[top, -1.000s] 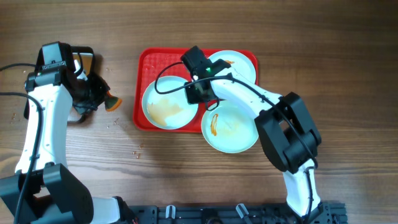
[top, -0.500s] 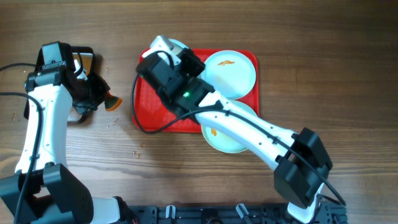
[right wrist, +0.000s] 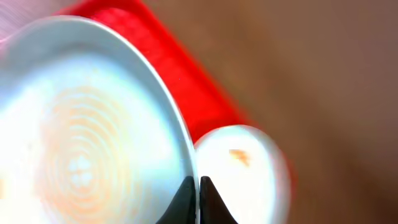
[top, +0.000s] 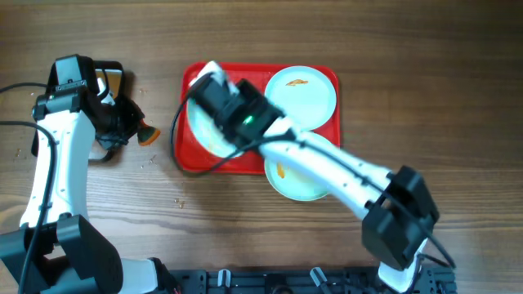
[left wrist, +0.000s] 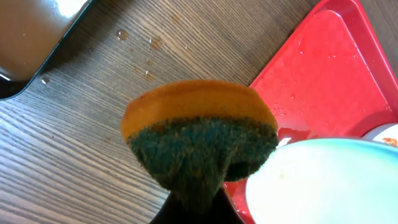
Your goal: Clean dirty plates on tray and stack at the side
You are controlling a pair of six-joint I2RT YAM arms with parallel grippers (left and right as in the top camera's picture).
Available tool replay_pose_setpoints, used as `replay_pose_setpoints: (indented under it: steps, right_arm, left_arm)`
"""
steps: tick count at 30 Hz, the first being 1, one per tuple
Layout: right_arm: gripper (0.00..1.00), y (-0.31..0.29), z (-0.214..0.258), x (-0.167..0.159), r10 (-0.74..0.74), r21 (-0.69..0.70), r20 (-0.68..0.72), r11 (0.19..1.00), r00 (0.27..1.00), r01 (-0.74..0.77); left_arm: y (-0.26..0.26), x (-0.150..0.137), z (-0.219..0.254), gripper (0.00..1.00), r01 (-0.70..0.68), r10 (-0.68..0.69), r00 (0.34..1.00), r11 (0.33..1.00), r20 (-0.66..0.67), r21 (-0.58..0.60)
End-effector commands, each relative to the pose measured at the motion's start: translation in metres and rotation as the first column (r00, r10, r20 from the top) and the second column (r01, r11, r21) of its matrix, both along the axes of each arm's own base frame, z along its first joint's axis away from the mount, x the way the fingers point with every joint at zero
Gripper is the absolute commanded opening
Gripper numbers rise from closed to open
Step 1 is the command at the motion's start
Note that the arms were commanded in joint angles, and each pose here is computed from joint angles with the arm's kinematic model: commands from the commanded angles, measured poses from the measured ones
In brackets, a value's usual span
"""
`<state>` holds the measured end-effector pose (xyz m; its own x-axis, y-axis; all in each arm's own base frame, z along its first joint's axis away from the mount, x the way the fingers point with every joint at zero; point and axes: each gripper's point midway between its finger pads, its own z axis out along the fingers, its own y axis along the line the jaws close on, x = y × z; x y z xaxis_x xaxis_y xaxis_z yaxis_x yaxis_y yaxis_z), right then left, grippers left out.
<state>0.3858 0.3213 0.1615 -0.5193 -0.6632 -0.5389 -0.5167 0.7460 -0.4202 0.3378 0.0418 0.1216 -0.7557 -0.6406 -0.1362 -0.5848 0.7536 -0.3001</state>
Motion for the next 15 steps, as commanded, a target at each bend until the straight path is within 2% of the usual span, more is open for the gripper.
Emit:
replay_pose_setpoints:
  steps: [1, 4, 8, 12, 15]
  right_arm:
    - [0.04, 0.002, -0.009, 0.000, -0.072, 0.395, -0.313, 0.897, 0.947, 0.199]
    - [0.04, -0.019, -0.039, 0.007, -0.096, 0.425, -0.401, 0.861, 0.911, 0.278]
    - [0.04, -0.027, -0.090, -0.006, -0.129, 0.435, -0.448, 0.833, 0.885, 0.342]
    - [0.04, -0.030, -0.118, -0.010, -0.135, 0.433, -0.453, 0.830, 0.881, 0.350]
    - [0.04, -0.027, -0.141, -0.007, -0.140, 0.422, -0.467, 0.833, 0.873, 0.359]
  left_arm:
    - [-0.010, 0.001, 0.002, 0.04, 0.033, -0.032, 0.999, 0.998, 0.017, -0.045]
    - [-0.031, 0.004, 0.007, 0.04, 0.173, -0.167, 0.983, 0.980, 0.071, -0.095]
    - [-0.066, 0.014, 0.011, 0.04, 0.279, -0.269, 0.956, 0.957, 0.116, -0.079]
    - [-0.103, 0.024, 0.014, 0.04, 0.383, -0.370, 0.914, 0.922, 0.170, -0.056]
    - [-0.126, 0.028, -0.003, 0.04, 0.436, -0.423, 0.894, 0.898, 0.149, -0.063]
